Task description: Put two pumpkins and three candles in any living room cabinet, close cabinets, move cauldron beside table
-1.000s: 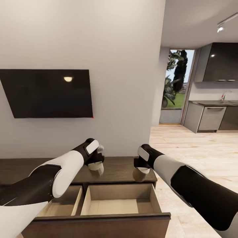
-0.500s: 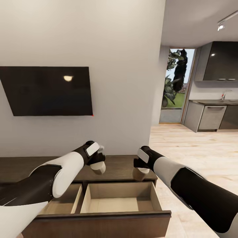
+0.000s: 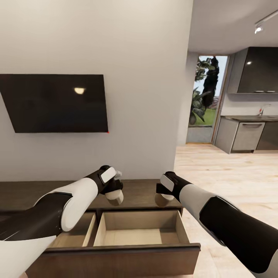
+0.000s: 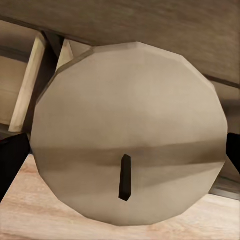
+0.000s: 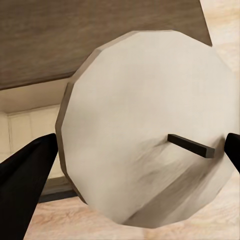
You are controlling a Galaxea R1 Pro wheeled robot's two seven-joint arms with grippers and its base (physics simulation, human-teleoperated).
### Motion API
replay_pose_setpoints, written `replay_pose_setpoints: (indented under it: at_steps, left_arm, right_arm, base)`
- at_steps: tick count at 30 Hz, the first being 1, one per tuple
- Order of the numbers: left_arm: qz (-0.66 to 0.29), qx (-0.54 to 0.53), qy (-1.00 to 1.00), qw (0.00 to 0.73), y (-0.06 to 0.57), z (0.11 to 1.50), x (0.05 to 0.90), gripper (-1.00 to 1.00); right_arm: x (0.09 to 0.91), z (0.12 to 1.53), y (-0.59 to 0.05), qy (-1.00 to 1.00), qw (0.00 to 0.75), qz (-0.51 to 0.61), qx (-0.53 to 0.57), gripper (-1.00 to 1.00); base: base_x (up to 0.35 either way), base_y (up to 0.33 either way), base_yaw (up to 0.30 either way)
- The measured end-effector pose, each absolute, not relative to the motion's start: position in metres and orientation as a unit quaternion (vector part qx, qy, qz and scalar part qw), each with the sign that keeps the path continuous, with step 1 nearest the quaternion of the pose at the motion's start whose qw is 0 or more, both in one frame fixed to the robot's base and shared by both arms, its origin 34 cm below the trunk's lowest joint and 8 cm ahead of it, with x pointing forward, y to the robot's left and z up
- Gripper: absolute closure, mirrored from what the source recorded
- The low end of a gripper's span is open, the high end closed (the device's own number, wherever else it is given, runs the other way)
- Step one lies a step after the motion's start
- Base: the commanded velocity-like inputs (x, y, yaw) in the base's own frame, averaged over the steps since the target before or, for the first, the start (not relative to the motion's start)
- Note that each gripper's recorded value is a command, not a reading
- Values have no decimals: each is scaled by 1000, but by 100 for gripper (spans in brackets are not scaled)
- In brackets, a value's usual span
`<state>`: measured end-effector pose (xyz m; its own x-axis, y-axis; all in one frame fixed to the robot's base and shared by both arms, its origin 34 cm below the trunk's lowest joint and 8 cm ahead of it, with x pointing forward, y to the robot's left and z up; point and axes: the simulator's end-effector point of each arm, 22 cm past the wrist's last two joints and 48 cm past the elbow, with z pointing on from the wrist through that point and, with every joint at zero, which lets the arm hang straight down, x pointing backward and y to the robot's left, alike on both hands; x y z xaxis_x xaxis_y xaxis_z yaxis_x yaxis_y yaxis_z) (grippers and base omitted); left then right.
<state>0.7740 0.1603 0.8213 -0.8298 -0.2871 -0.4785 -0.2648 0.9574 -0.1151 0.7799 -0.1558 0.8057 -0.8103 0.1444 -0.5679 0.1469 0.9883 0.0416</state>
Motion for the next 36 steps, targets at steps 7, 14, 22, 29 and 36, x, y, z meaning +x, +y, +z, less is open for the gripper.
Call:
replay_pose_setpoints:
  at_steps: [7, 14, 22, 29, 36]
  left_arm:
    - [-21, -144, 957, 252, 160, 807, 772, 100]
    - [-19, -144, 960, 241, 161, 779, 762, 100]
    - [-17, -133, 967, 217, 159, 752, 748, 100]
    - [-16, -132, 967, 217, 159, 738, 746, 100]
    - [-13, -131, 967, 220, 161, 725, 745, 100]
  right_arm:
    - [779, 792, -156, 951, 300, -2, 76, 100]
    - [778, 780, -155, 951, 300, -3, 75, 100]
    - [779, 770, -148, 949, 307, 5, 70, 100]
    - [775, 754, -147, 950, 304, 5, 71, 100]
    - [762, 720, -148, 955, 289, 5, 73, 100]
  base:
    - [0, 0, 0]
    - [0, 0, 0]
    - [0, 0, 0]
    - [0, 0, 0]
    - [0, 0, 0]
